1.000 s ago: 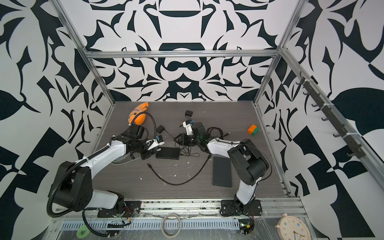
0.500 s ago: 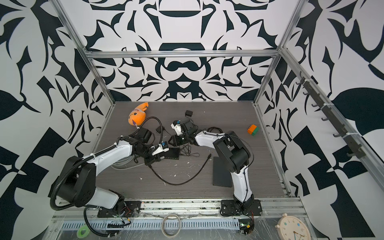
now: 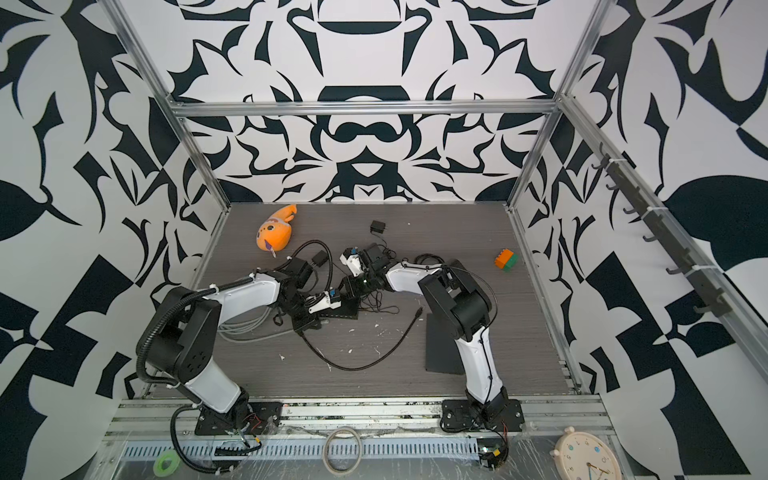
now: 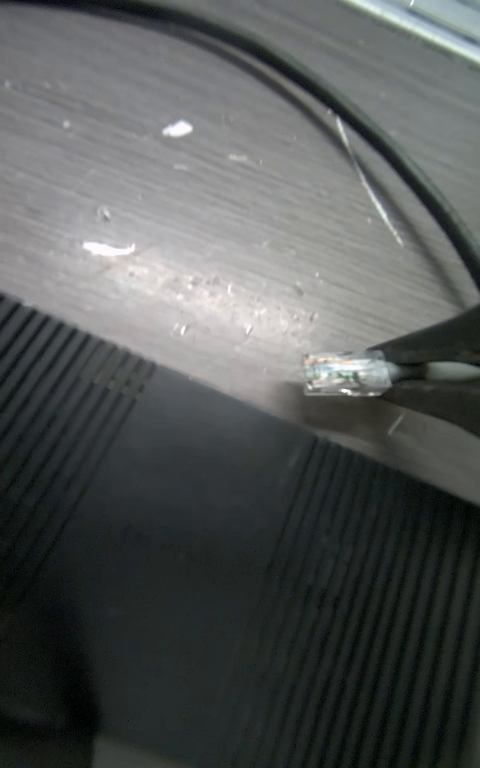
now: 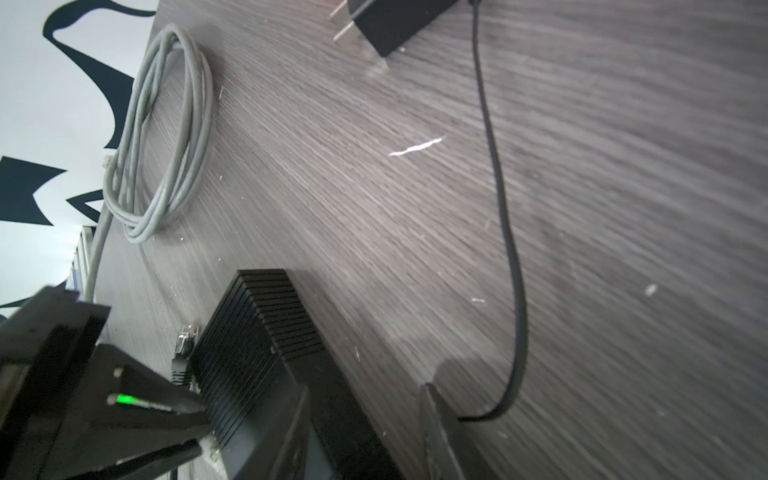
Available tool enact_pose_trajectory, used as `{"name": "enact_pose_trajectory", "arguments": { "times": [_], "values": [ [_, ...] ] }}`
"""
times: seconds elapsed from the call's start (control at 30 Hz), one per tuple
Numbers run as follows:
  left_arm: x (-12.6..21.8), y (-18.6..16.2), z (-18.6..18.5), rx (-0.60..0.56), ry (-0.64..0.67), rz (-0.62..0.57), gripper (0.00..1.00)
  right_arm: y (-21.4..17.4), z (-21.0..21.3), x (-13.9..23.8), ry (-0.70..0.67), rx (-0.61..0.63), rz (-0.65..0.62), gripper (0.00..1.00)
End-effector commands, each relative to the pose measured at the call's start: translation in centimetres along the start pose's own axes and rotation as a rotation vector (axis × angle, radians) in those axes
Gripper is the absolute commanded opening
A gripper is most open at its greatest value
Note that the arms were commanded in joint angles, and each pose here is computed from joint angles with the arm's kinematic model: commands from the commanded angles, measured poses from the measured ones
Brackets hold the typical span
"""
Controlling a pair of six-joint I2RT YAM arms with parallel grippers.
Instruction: Insert the plug into the switch port
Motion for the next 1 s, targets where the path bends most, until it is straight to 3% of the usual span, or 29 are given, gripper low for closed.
{"name": "enact_pose_trajectory", "arguments": {
  "times": [0.0,0.5,0.7,0.97],
  "values": [
    [-0.7,-1.1,1.1,-0.001,0.032,0.076,0.07,0.5,1.2,0.7,0.0,0.044,0.004,0.44],
    [-0.1,-2.5,6.0,0.043,0.162,0.086,0.06,-3.9,1.0,2.3,0.037,-0.072,0.076,0.43],
    [0.1,-3.4,5.4,0.053,0.101,0.066,0.06,-2.3,0.9,2.6,0.033,-0.062,0.035,0.43],
    [0.2,-3.5,6.6,0.073,0.147,0.06,0.05,0.7,1.3,2.3,0.03,-0.026,-0.032,0.44]
  ]
}}
Point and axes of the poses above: each gripper's point midway between its finger pads, its own x axis back along the fingers, its own z axis along the line the jaws close on, y = z × x, the point moved 2 cm from there along x, back along the fingers, and after that the axes turned 11 degrees about -x, right-handed, at the moved point
